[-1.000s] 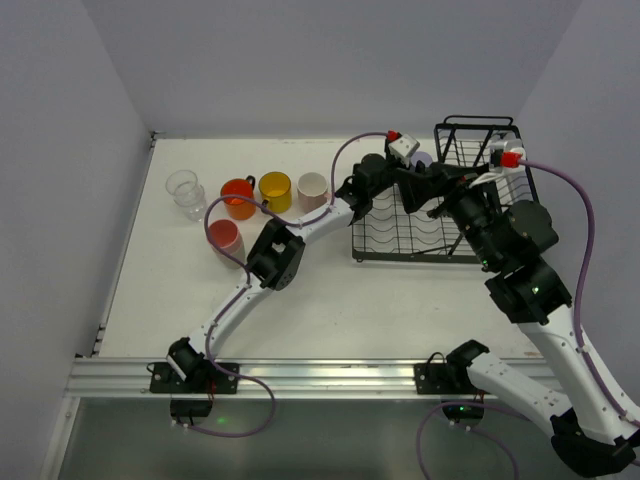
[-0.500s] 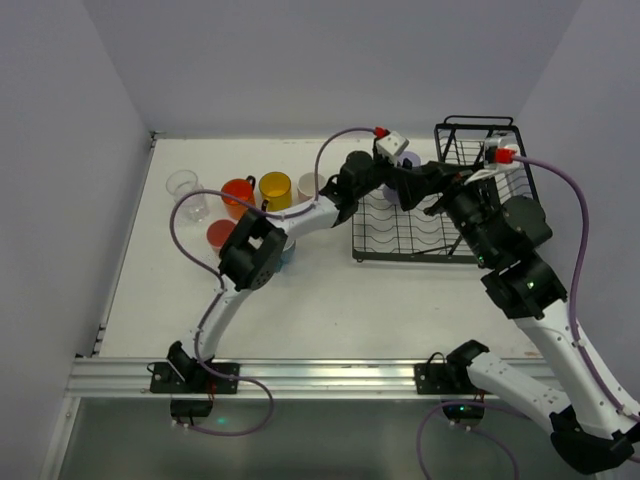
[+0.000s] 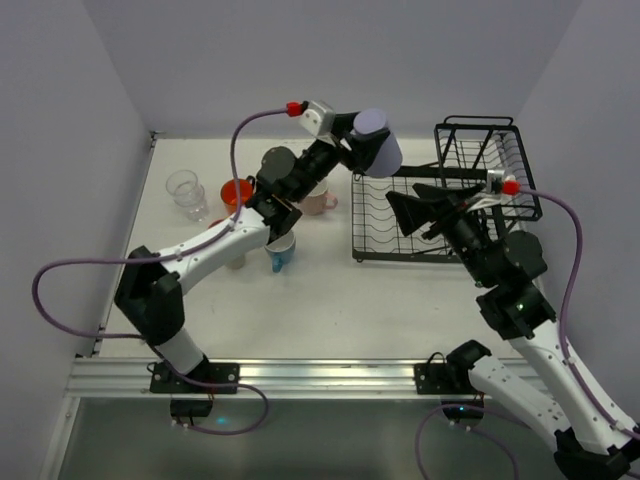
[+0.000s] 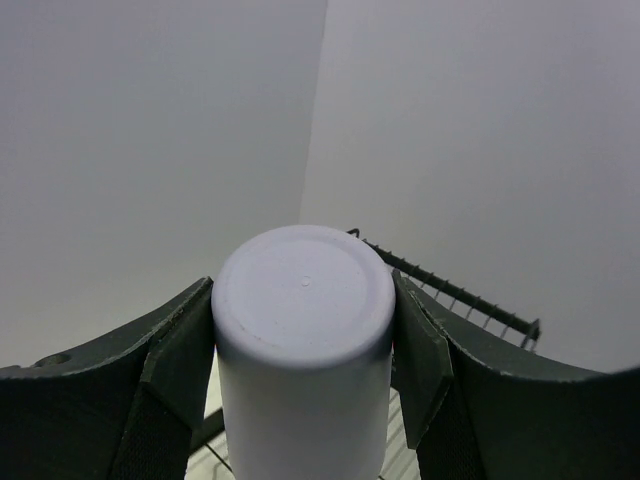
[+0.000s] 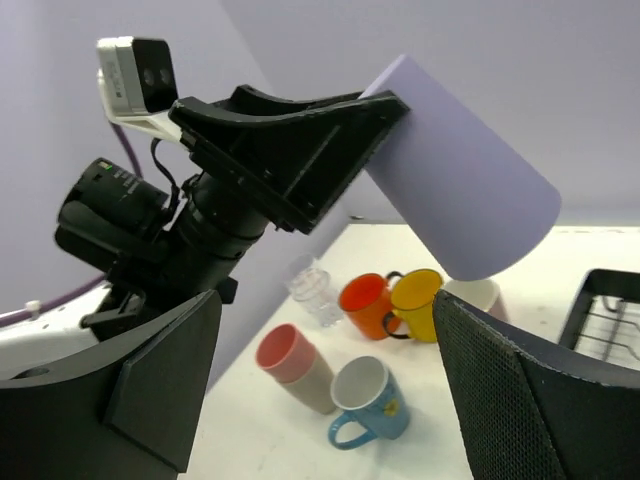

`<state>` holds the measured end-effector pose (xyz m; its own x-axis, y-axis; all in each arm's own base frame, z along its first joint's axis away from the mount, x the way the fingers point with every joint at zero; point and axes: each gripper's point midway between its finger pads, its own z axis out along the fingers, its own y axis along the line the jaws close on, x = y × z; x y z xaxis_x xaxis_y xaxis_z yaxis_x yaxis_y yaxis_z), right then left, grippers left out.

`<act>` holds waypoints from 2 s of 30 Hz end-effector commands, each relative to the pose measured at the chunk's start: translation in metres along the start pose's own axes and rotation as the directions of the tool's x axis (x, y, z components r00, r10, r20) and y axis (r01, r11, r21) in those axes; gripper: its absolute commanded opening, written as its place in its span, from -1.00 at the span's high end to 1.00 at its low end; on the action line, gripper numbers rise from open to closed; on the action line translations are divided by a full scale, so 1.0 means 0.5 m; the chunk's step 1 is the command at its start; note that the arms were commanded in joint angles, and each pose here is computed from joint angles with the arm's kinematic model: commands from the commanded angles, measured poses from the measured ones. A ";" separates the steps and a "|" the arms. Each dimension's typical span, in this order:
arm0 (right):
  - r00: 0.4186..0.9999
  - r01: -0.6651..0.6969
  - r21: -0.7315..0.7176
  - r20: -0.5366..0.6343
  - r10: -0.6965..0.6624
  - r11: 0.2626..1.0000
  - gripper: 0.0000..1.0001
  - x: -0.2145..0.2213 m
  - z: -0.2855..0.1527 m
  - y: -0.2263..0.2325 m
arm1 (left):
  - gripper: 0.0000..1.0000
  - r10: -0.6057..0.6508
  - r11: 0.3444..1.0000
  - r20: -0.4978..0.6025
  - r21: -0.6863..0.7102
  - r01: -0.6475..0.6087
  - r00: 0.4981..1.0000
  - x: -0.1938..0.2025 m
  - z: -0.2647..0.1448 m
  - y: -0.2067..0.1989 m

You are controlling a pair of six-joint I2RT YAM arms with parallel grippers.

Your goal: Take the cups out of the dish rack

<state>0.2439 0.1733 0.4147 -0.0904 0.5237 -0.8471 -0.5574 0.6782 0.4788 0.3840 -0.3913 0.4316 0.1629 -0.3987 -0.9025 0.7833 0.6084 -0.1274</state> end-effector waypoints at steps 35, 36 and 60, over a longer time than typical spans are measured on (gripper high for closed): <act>0.938 -0.341 -0.377 -0.201 0.283 0.861 0.96 0.053 0.057 0.147 | -1.00 -0.508 0.861 0.122 0.062 0.504 0.853 -0.148 -0.344 -0.066; 0.945 -0.317 -0.358 -0.203 0.258 0.878 1.00 0.040 0.067 0.150 | -1.00 -0.460 0.887 0.112 0.012 0.462 0.881 -0.140 -0.352 -0.053; 0.352 0.429 -0.031 -0.915 -0.198 0.903 1.00 0.424 0.117 -0.079 | -1.00 -0.036 0.758 -0.497 -0.579 -0.300 0.867 -0.046 -0.657 0.160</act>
<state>0.3003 0.2971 0.2420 -0.6733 -0.3061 -0.6730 -0.5525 0.8132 0.1828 0.2446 -0.1224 0.3282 -0.1586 -0.1225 -0.9797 0.2498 0.9550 -0.1599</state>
